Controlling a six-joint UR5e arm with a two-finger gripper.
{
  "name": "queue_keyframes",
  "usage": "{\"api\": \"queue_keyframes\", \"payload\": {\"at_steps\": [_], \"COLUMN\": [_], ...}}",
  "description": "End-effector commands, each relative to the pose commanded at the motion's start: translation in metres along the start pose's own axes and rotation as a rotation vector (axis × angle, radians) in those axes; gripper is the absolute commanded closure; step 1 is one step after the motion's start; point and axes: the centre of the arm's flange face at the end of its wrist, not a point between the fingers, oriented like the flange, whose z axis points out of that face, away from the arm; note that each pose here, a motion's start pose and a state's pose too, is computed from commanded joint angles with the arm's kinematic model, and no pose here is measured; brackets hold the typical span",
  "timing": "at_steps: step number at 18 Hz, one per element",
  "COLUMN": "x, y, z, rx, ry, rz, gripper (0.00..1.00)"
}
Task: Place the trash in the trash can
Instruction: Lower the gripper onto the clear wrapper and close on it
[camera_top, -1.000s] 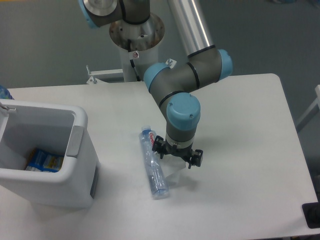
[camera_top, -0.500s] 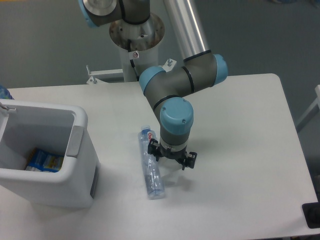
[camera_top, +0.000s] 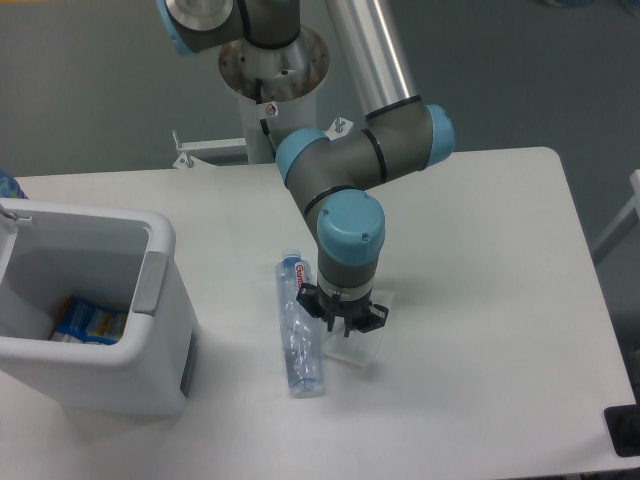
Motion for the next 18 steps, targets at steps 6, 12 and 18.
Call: {"api": "queue_keyframes", "payload": {"at_steps": [6, 12, 18], "x": [-0.003, -0.021, -0.051], "y": [0.002, -0.002, -0.021], "z": [-0.006, -0.034, -0.083], "rx": [0.006, 0.088, 0.292], "ry": [-0.005, 0.006, 0.103], "rz": [-0.007, -0.098, -0.244], "gripper": [0.91, 1.00, 1.00]}}
